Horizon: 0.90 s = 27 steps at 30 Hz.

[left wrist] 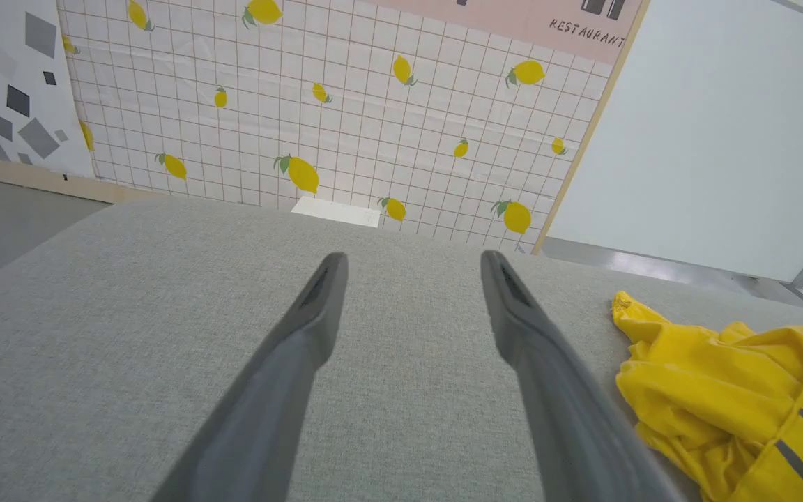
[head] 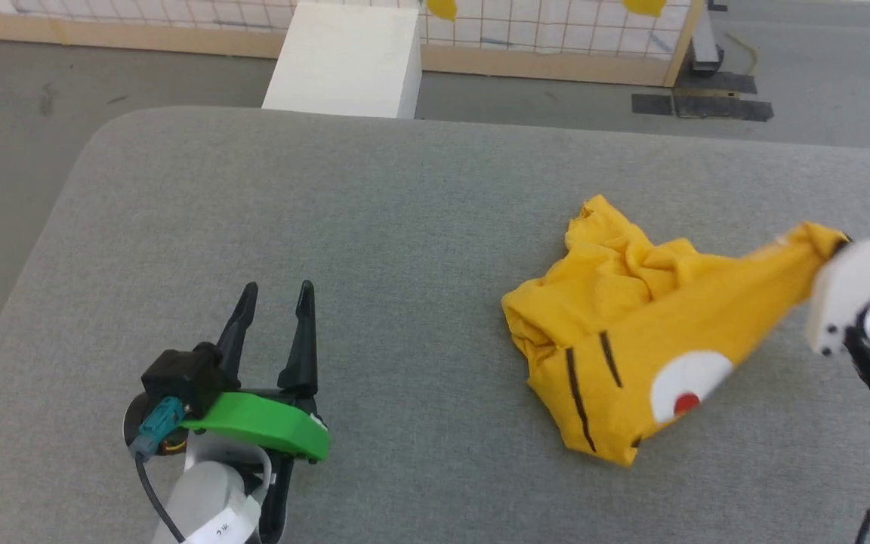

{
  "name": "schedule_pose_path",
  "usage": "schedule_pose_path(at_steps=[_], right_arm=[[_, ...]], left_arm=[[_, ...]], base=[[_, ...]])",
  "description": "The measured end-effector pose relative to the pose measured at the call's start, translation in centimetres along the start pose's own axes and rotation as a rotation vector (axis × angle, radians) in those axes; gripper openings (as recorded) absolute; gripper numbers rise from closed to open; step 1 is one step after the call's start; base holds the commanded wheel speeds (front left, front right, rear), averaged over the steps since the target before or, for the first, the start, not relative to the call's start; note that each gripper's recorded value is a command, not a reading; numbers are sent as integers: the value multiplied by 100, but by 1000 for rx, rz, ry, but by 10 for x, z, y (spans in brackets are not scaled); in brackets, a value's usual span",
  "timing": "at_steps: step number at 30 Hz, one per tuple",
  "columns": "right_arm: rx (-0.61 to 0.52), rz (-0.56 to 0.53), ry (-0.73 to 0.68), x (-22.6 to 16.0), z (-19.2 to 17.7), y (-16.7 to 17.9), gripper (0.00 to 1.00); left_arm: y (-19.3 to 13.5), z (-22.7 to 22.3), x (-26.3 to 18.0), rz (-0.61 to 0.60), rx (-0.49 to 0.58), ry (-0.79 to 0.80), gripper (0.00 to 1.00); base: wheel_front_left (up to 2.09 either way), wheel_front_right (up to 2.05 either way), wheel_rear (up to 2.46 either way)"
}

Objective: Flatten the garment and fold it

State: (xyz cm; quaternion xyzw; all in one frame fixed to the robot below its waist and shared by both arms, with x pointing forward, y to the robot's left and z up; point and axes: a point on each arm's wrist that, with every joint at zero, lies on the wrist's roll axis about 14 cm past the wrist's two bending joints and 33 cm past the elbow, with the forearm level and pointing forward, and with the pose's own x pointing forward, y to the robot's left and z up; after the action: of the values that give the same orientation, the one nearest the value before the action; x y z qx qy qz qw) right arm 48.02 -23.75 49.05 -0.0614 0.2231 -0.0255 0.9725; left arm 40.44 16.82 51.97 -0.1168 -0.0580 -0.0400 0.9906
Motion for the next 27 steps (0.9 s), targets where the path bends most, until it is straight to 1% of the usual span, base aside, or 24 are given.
schedule_pose_path(at_steps=[2, 3, 4, 5, 7, 9, 11, 13, 16, 18, 21, 23, 27], right_arm=[[42, -46, 37, -6, -20, -17, 0], [58, -55, 46, -8, -27, -20, 28], [71, -58, 50, -10, -33, -21, 67], [86, -58, 59, -13, -40, -19, 100], [126, -55, 60, -17, -51, -16, 100], [151, -63, 25, -24, -56, -17, 100], [183, -74, -46, -33, -54, -20, 100], [187, -72, -119, -42, -52, -19, 100], [192, -51, -208, -58, -53, -9, 100], [200, -34, -243, -69, -57, -3, 100], [210, -3, -258, -81, -65, 7, 100], [232, 13, -261, -86, -69, 13, 100], [240, 26, -260, -91, -73, 17, 100]], left_arm=[[-6, 0, 1, -17, -3, 0, 100], [-8, -1, 2, -25, -4, 1, 100], [-11, -2, 2, -33, -5, 3, 100], [-14, -2, 3, -41, -7, 4, 100], [-18, -2, 4, -52, -9, 5, 100], [-21, -4, 5, -61, -13, 8, 100], [-26, -5, 5, -73, -22, 12, 100], [-32, -8, 5, -89, -29, 20, 100], [-49, -16, 5, -140, -43, 44, 100], [-68, -23, 5, -198, -61, 69, 100], [-104, -38, 6, -304, -79, 122, 100], [-129, -49, 5, -385, -75, 173, 100], [-180, -75, -3, -560, -40, 309, 100]], base=[[0, 0, 0], [0, 0, 0], [0, 0, 0], [0, 0, 0], [0, 0, 0], [0, 0, 0], [0, 0, 0], [0, 0, 0], [0, 0, 0], [0, 0, 0], [0, 0, 0], [0, 0, 0], [0, 0, 0]])
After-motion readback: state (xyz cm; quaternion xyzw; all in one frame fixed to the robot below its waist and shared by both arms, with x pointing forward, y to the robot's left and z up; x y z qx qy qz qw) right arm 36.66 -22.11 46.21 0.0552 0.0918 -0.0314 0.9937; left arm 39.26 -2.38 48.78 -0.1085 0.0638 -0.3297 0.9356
